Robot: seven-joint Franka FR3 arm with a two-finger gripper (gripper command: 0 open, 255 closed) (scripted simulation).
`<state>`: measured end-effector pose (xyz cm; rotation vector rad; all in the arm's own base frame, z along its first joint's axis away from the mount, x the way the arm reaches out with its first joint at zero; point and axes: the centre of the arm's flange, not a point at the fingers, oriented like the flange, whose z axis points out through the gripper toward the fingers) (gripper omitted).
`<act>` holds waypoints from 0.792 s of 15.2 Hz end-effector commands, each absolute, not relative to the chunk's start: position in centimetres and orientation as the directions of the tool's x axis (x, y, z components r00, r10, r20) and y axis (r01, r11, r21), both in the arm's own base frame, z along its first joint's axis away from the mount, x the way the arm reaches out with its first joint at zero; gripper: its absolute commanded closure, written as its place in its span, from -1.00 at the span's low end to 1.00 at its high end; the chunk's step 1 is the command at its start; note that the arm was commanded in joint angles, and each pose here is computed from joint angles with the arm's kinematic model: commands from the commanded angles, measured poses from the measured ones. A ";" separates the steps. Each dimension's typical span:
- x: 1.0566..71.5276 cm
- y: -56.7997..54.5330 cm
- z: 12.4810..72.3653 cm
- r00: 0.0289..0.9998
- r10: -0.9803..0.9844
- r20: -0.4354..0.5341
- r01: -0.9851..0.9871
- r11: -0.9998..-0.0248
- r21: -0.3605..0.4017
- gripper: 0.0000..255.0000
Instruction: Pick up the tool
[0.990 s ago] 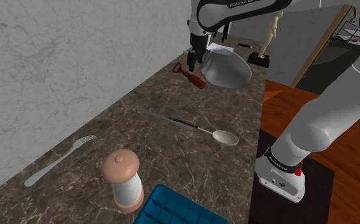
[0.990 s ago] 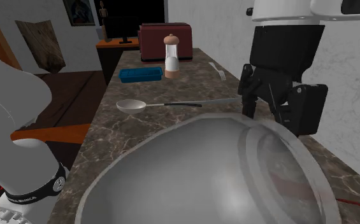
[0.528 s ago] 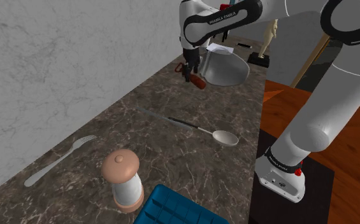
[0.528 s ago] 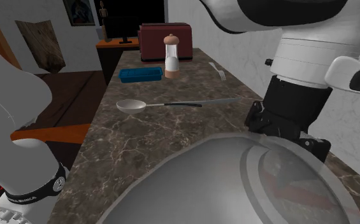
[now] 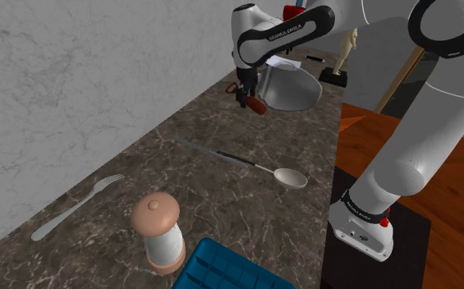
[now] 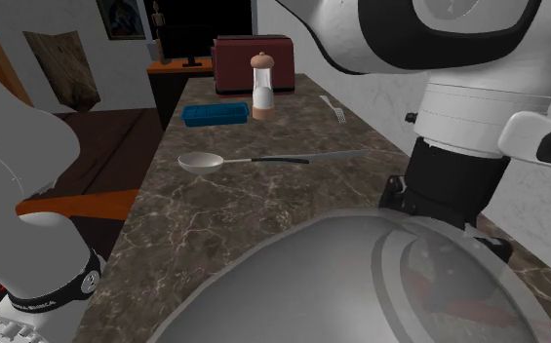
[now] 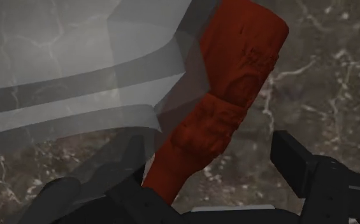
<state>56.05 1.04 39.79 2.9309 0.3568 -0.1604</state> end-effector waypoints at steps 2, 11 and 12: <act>55.5 2.3 38.5 0.966 0.219 -0.141 0.236 -0.964 0.120 1.00; 55.9 2.1 40.2 0.966 0.219 -0.141 0.236 -0.965 0.119 1.00; 55.9 2.1 40.7 0.966 0.219 -0.141 0.236 -0.965 0.119 1.00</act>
